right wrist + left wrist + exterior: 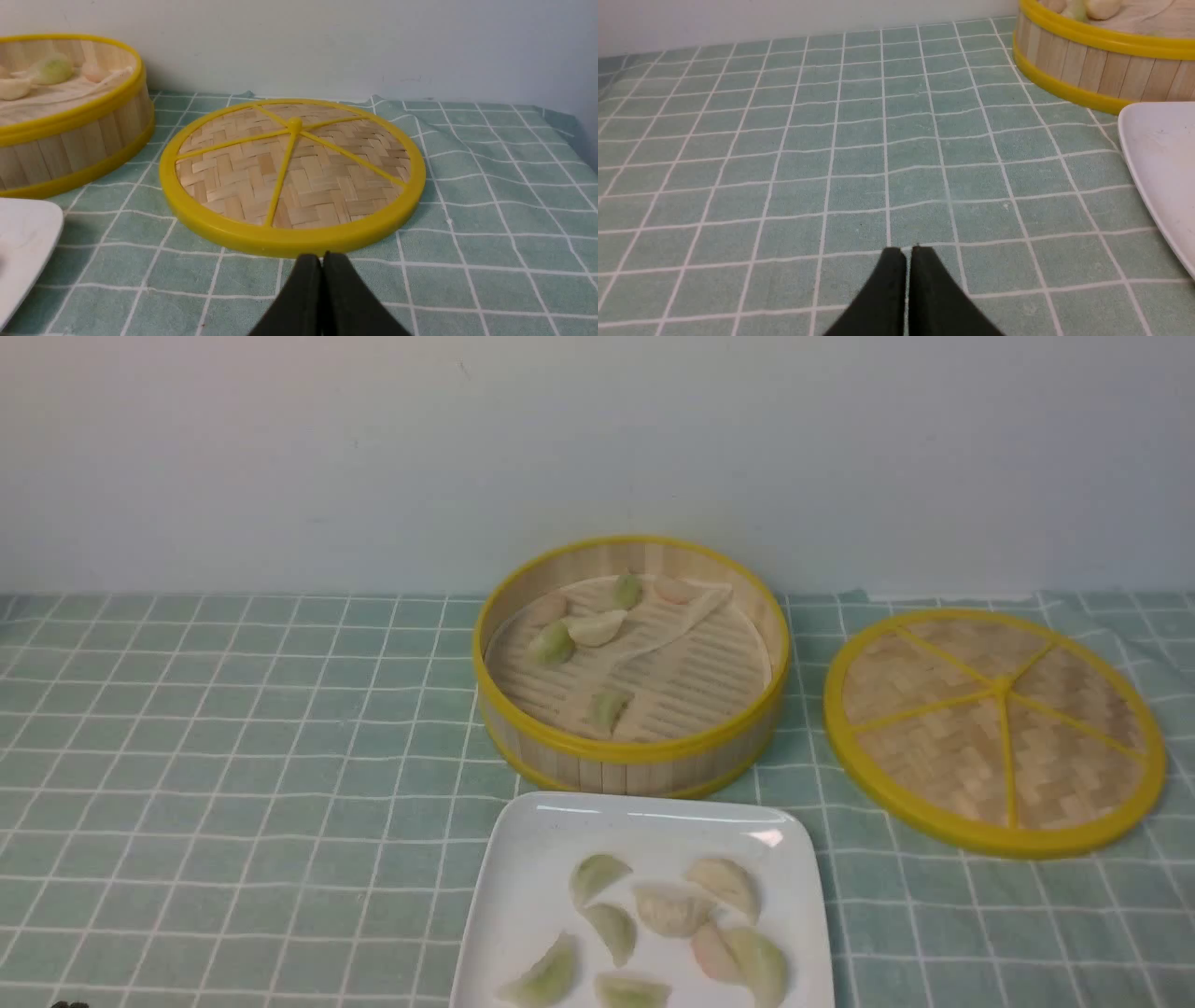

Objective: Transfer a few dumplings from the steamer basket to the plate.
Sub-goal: Use the left arm to grab a dumpling from the steamer

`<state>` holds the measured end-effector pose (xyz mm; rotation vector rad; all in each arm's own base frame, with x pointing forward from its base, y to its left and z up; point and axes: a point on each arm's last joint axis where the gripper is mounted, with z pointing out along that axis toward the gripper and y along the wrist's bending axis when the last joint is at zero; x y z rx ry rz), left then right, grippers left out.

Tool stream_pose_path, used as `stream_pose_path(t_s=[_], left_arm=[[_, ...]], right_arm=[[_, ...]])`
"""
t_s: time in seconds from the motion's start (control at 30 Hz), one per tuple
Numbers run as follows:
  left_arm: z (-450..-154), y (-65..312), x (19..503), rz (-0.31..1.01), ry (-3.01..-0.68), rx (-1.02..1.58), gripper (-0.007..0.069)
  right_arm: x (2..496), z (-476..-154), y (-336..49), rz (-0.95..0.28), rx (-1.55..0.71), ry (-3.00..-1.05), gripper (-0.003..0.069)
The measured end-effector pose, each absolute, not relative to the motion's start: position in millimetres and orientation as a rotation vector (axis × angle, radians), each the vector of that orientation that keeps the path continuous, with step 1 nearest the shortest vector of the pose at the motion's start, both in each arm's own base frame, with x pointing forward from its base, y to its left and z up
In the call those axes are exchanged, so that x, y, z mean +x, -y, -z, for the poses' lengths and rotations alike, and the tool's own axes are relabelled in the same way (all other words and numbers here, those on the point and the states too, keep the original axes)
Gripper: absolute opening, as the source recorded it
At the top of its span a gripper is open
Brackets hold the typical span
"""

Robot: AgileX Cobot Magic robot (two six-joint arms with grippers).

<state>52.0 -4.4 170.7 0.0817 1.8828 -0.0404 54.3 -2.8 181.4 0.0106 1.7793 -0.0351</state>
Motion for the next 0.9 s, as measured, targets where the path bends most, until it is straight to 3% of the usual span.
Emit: stream_pose_path(t_s=[0.9], left_arm=[[-172.8, 5.6, 53.1, 0.078, -1.848, 0.055, -0.0006]], right_arm=[[54.3, -181.4, 1.8, 0.022, -0.005, -1.779, -0.0015]])
